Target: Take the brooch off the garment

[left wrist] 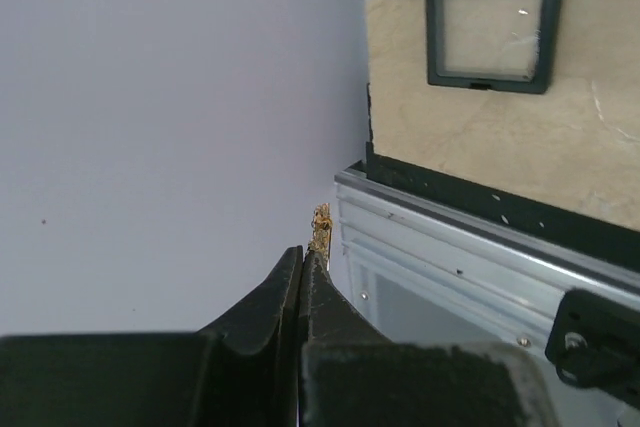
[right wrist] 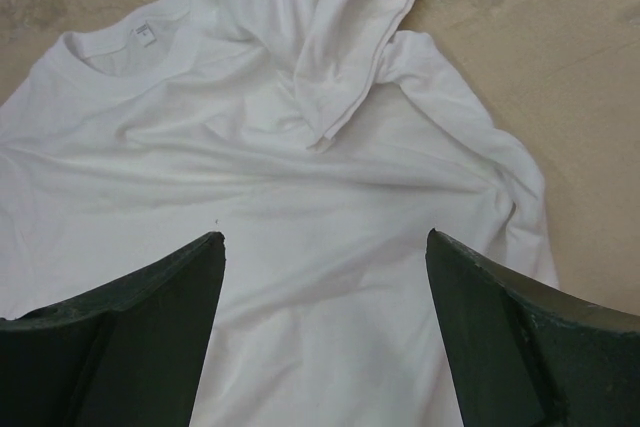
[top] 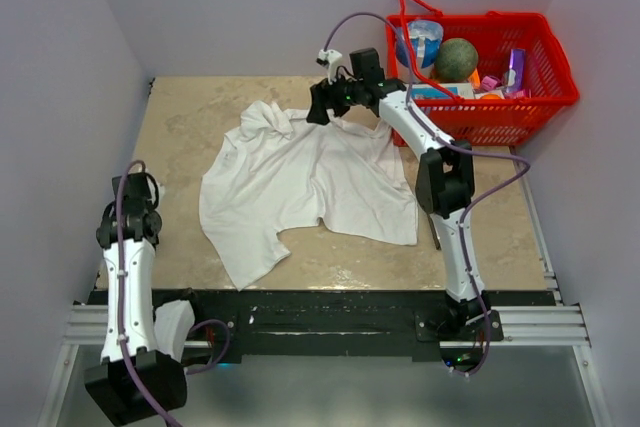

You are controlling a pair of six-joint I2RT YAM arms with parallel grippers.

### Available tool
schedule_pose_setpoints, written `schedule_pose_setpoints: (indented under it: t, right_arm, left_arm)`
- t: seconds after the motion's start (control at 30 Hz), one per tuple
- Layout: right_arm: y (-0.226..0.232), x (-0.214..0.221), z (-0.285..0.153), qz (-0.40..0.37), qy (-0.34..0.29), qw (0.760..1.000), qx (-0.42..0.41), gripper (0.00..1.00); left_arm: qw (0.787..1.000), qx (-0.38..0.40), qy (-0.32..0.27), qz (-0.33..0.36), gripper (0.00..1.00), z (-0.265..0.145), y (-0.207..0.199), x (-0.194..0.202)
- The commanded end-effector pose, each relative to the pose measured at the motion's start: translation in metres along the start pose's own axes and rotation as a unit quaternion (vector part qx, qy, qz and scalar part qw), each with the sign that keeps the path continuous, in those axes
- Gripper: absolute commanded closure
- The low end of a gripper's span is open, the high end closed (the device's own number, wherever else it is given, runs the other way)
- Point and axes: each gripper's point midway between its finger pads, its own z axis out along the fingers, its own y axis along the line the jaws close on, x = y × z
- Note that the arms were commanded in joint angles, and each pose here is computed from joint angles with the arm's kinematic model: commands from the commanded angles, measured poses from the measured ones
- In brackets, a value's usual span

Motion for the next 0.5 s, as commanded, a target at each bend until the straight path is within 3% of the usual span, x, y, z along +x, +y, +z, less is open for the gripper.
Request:
schedule_pose_setpoints:
  t: [0.0, 0.2, 0.47]
  right_arm:
    - [0.014, -0.012, -0.022, -0.018, 0.016, 1.000, 0.008, 0.15]
    - [0.019, -0.002, -0.016, -0.004, 0.024, 1.000, 0.012, 0.14]
    - [0.038, -0.001, -0.011, -0.017, 0.027, 0.999, 0.004, 0.11]
  left_arm:
    - [0.990, -0.116, -0.039, -0.071, 1.00, 0.012, 0.021, -0.006]
    - [0.982, -0.175, -0.042, -0.059, 1.00, 0.043, 0.010, -0.004]
    - [0.982, -0.166, -0.063, -0.058, 1.00, 0.063, 0.000, -0.024]
